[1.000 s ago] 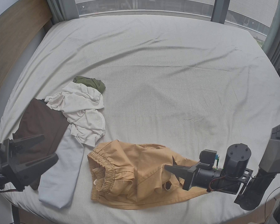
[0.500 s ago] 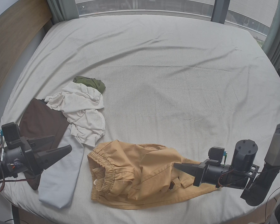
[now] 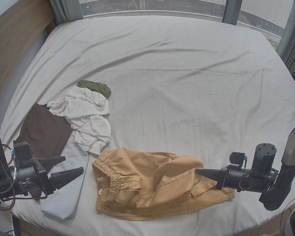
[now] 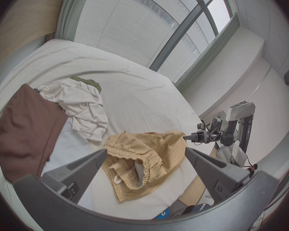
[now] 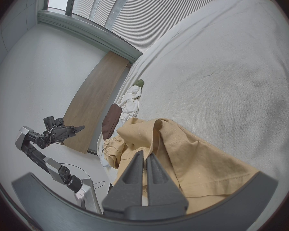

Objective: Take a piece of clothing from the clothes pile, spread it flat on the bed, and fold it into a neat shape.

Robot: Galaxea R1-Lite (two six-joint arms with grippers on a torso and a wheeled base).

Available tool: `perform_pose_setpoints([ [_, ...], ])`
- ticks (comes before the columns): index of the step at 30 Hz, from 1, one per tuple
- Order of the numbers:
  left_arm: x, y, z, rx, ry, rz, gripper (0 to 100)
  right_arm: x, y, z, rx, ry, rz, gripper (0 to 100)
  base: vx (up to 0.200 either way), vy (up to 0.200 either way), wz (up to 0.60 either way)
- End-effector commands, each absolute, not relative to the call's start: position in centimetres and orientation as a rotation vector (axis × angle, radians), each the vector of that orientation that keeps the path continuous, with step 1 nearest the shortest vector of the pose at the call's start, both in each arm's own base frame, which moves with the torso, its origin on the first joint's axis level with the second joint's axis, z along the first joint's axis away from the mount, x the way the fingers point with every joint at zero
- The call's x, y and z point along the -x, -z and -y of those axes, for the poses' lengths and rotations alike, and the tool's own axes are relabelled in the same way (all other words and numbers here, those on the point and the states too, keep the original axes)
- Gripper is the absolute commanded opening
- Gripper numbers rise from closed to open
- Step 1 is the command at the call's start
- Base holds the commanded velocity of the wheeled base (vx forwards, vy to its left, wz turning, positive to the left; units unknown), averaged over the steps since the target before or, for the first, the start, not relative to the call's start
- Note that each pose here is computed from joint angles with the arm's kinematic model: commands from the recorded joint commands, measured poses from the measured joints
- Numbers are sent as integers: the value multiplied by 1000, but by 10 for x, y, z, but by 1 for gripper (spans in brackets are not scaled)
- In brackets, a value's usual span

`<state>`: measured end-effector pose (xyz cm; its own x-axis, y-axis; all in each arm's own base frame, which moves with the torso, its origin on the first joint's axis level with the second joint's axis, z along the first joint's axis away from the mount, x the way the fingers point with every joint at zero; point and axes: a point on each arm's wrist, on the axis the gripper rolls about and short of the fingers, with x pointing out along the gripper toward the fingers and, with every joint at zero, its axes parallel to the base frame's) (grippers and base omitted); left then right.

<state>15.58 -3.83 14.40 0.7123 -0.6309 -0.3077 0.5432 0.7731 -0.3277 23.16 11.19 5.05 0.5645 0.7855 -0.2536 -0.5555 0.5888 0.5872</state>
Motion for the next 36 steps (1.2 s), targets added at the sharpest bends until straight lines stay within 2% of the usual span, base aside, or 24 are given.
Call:
perform_pose_setpoints([
  [1, -157, -133, 42, 226, 670, -482, 100, -234, -47, -108, -486, -818, -544, 0, 0, 0, 0],
  [6, -162, -121, 47, 229, 686, -551, 100, -234, -47, -108, -488, -820, -546, 0, 0, 0, 0],
  [11, -165, -120, 48, 228, 688, -538, 100, -234, -46, -109, -489, -828, -553, 0, 0, 0, 0],
  [12, -166, -121, 48, 226, 691, -531, 100, -235, -43, -109, -494, -843, -570, 100, 0, 0, 0],
  [23, -165, -121, 50, 223, 700, -529, 100, -234, -44, -115, -505, -872, -574, 100, 0, 0, 0],
  [36, -165, -121, 52, 221, 713, -532, 100, -225, -54, -145, -474, -1004, -557, 100, 0, 0, 0],
])
